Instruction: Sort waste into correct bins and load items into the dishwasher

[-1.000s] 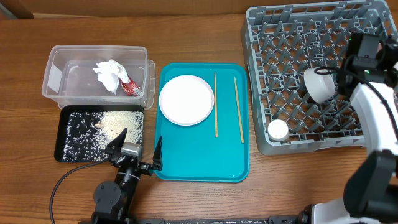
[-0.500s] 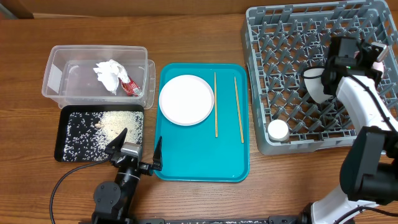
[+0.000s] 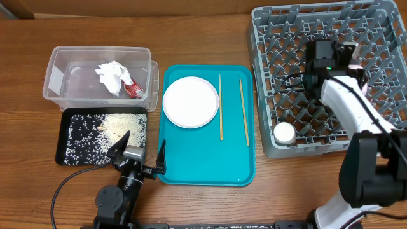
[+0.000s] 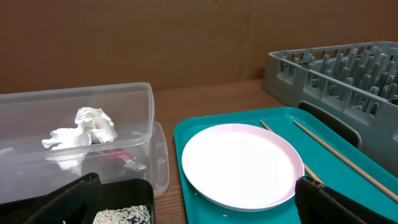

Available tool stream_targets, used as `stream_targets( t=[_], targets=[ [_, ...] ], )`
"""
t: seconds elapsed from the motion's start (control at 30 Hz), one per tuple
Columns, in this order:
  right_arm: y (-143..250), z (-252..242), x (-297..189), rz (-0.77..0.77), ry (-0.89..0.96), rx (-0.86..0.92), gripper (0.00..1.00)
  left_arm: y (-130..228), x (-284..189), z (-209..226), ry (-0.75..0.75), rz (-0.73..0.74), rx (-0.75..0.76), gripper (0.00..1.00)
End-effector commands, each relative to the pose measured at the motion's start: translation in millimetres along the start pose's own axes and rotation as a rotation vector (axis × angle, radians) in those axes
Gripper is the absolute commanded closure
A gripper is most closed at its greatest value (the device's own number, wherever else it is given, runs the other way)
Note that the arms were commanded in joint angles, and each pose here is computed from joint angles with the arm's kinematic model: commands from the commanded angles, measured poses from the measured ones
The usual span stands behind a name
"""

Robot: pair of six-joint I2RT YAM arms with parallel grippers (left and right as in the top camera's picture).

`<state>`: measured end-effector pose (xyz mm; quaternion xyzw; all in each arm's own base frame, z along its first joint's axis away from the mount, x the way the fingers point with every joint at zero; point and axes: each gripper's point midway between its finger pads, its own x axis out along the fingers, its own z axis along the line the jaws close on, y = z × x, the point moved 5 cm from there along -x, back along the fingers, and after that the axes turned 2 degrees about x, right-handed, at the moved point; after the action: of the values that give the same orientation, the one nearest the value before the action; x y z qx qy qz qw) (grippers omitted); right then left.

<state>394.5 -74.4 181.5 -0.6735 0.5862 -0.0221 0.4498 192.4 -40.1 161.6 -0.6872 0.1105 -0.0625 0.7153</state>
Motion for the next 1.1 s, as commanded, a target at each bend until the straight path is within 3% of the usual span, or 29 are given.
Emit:
stream_targets(
  t=[0.0,0.07,0.2,0.3,0.4,0.6,0.73,0.9,1.07],
  targets=[
    [-33.2,-22.1,-65.1,-0.144,-0.119,0.111,0.3,0.1,-0.4,-0.6,0.008,-0.005,0.012,0.0],
    [-35.2,-21.0,-97.9,-0.179,-0.248,0.108,0.3,0.1,-0.4,-0.6,0.008,-0.005,0.012,0.0],
    [-14.7,12.1,-180.2,-0.172,-0.758,-0.004,0.35,0.1,-0.4,-0.6,0.008,-0.005,0.012,0.0],
    [20.3,44.2,-239.5,-0.057,-1.15,-0.132,0.45,0.1,-0.4,-0.6,0.008,-0.005,0.012,0.0],
    [56.2,70.6,-272.8,0.134,-1.34,-0.159,0.5,0.1,-0.4,-0.6,0.008,-0.005,0.012,0.0],
    [122.0,129.2,-280.3,0.392,-1.271,-0.191,0.44,0.1,-0.4,-0.5,0.007,-0.005,0.012,0.0],
    [145.3,160.3,-252.2,0.456,-1.082,-0.146,0.44,0.1,-0.4,-0.6,0.008,-0.005,0.012,0.0],
    [167.0,185.0,-224.3,0.497,-0.944,-0.133,0.54,0.1,-0.4,-0.6,0.008,-0.005,0.012,0.0],
    [179.5,196.2,-214.8,0.519,-0.913,-0.158,0.74,0.1,-0.4,-0.6,0.008,-0.005,0.012,0.0]
  ],
)
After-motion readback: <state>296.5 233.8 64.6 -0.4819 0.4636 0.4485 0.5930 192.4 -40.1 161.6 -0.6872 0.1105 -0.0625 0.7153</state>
